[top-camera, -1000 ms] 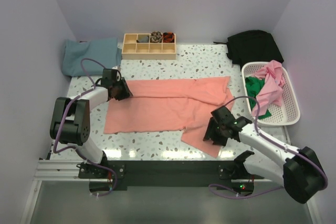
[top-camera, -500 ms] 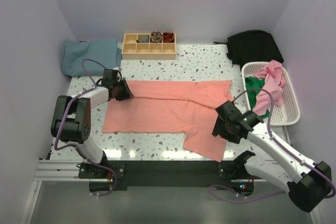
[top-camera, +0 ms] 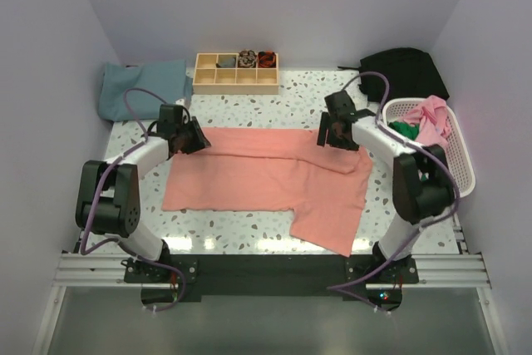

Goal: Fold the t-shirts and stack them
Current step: Fold the flattened tshirt in 1/3 of the way

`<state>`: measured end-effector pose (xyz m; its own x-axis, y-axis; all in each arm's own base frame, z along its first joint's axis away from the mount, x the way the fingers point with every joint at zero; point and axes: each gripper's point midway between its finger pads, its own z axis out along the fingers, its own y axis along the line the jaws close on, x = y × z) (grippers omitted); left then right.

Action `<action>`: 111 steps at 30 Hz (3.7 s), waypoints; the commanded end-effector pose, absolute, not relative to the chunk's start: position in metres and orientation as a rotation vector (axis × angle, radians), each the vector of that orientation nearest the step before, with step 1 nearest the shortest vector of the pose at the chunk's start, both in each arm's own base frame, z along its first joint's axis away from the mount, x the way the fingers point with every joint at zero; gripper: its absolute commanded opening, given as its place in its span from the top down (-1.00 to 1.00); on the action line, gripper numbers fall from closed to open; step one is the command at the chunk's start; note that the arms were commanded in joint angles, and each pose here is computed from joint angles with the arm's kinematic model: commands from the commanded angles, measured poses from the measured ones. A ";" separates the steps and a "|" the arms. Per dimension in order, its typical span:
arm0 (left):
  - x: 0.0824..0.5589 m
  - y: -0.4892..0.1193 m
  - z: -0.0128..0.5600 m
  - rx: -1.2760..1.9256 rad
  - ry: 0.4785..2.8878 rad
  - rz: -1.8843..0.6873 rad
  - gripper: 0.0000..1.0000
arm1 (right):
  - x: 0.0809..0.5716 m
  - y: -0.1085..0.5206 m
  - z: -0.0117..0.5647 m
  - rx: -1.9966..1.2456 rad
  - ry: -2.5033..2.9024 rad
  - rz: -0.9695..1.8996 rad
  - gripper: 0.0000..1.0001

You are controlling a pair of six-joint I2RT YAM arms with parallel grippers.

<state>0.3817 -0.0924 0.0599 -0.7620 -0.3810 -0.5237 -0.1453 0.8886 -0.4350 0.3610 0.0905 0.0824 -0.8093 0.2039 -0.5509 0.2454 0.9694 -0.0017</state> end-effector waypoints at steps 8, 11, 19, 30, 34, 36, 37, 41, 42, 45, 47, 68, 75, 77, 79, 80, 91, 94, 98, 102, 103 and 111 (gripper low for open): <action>0.391 -0.087 0.075 -0.357 2.388 -0.453 0.36 | 0.448 0.147 0.089 -0.002 2.482 0.173 -0.52; 0.391 -0.087 0.073 -0.354 2.396 -0.452 0.37 | 0.454 0.152 0.088 -0.038 2.491 0.193 -0.52; 0.389 -0.085 0.067 -0.356 2.412 -0.438 0.37 | 0.463 0.160 0.078 -0.094 2.524 0.221 -0.43; 0.388 -0.084 0.062 -0.354 2.425 -0.431 0.37 | 0.454 0.155 0.063 -0.094 2.601 0.185 -0.14; 0.388 -0.085 0.061 -0.354 2.429 -0.434 0.37 | 0.456 0.154 0.061 -0.089 2.604 0.175 -0.05; 0.388 -0.085 0.060 -0.352 2.431 -0.435 0.37 | 0.456 0.152 0.060 -0.087 2.618 0.160 -0.05; 0.388 -0.085 0.060 -0.352 2.432 -0.435 0.37 | 0.456 0.152 0.060 -0.087 2.621 0.159 -0.04; 0.388 -0.085 0.058 -0.353 2.437 -0.434 0.37 | 0.454 0.150 0.057 -0.086 2.631 0.142 -0.01; 0.387 -0.085 0.058 -0.352 2.439 -0.434 0.37 | 0.453 0.149 0.056 -0.084 2.635 0.140 0.00; 0.387 -0.085 0.055 -0.354 2.445 -0.436 0.37 | 0.452 0.148 0.053 -0.086 2.647 0.124 0.19; 0.387 -0.086 0.055 -0.352 2.447 -0.438 0.37 | 0.452 0.146 0.051 -0.081 2.651 0.116 0.44; 0.385 -0.086 0.057 -0.353 2.439 -0.446 0.37 | 0.453 0.150 0.080 -0.094 2.578 0.166 -0.12; 0.386 -0.085 0.055 -0.353 2.444 -0.438 0.37 | 0.455 0.153 0.053 -0.090 2.634 0.155 -0.09; 0.385 -0.085 0.054 -0.354 2.448 -0.436 0.37 | 0.455 0.151 0.048 -0.091 2.643 0.147 -0.07; 0.385 -0.085 0.052 -0.355 2.451 -0.435 0.36 | 0.454 0.149 0.044 -0.094 2.652 0.133 0.04; 0.385 -0.085 0.052 -0.355 2.451 -0.435 0.37 | 0.454 0.149 0.044 -0.095 2.652 0.127 0.11; 0.386 -0.086 0.052 -0.354 2.449 -0.444 0.35 | 0.441 0.146 0.069 -0.095 2.612 0.143 1.00; 0.385 -0.086 0.053 -0.366 2.444 -0.443 0.07 | 0.428 0.147 0.085 -0.082 2.588 0.164 1.00; 0.385 -0.084 0.056 -0.371 2.432 -0.435 -0.21 | 0.405 0.155 0.096 -0.104 2.580 0.194 1.00; 0.384 -0.084 0.061 -0.365 2.415 -0.433 -1.00 | 0.376 0.162 0.101 -0.135 2.583 0.206 1.00; 0.385 -0.083 0.062 -0.368 2.413 -0.429 -1.00 | 0.371 0.163 0.102 -0.141 2.583 0.208 1.00; 0.385 -0.083 0.063 -0.368 2.415 -0.431 -1.00 | 0.303 0.185 0.081 -0.155 2.703 0.266 0.92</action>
